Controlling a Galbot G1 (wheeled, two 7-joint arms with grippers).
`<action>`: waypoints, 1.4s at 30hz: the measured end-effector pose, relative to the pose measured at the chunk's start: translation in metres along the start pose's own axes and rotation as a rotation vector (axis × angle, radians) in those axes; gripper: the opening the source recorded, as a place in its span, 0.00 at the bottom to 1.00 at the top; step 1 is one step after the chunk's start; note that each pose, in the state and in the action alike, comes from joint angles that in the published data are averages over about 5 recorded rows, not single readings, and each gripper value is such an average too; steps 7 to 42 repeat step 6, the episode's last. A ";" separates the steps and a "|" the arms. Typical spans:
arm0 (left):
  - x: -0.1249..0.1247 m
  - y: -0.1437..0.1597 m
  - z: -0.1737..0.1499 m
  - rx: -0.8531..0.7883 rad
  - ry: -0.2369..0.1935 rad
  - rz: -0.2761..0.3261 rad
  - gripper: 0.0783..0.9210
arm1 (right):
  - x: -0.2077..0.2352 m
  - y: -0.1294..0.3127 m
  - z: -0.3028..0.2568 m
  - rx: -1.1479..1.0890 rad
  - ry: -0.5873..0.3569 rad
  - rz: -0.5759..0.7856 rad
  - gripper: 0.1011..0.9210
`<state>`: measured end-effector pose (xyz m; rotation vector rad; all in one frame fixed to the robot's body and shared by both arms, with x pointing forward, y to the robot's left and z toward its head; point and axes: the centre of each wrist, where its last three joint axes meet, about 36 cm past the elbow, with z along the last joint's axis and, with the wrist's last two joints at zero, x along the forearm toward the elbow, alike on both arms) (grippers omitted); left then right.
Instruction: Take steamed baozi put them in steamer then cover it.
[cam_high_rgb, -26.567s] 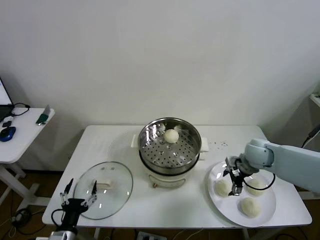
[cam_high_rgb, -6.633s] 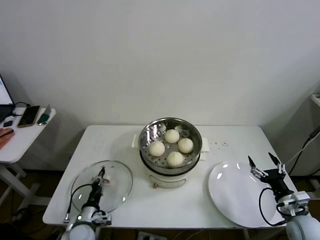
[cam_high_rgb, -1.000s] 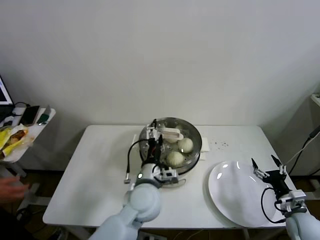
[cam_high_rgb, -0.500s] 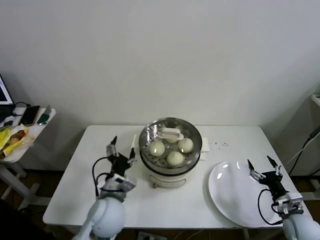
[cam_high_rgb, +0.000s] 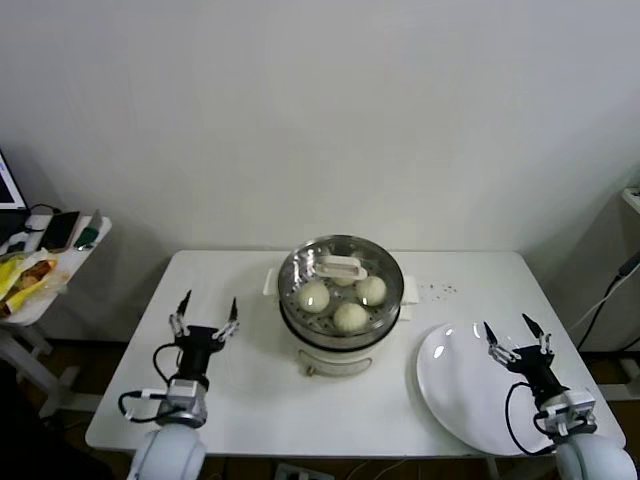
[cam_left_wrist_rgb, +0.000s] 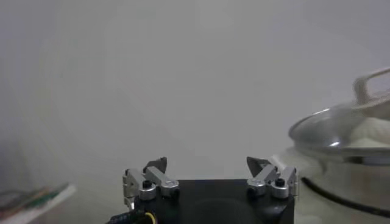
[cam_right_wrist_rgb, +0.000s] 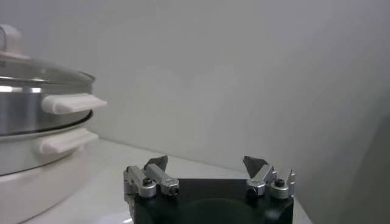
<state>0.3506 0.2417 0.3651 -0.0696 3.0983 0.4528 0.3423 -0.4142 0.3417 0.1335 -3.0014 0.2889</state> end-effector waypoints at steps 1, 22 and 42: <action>0.001 0.001 0.004 0.013 0.001 -0.007 0.88 | 0.000 0.001 0.000 0.000 -0.001 -0.003 0.88; 0.005 0.006 0.017 0.060 0.011 -0.032 0.88 | -0.001 0.003 -0.002 0.002 -0.005 -0.011 0.88; 0.005 0.006 0.017 0.060 0.011 -0.032 0.88 | -0.001 0.003 -0.002 0.002 -0.005 -0.011 0.88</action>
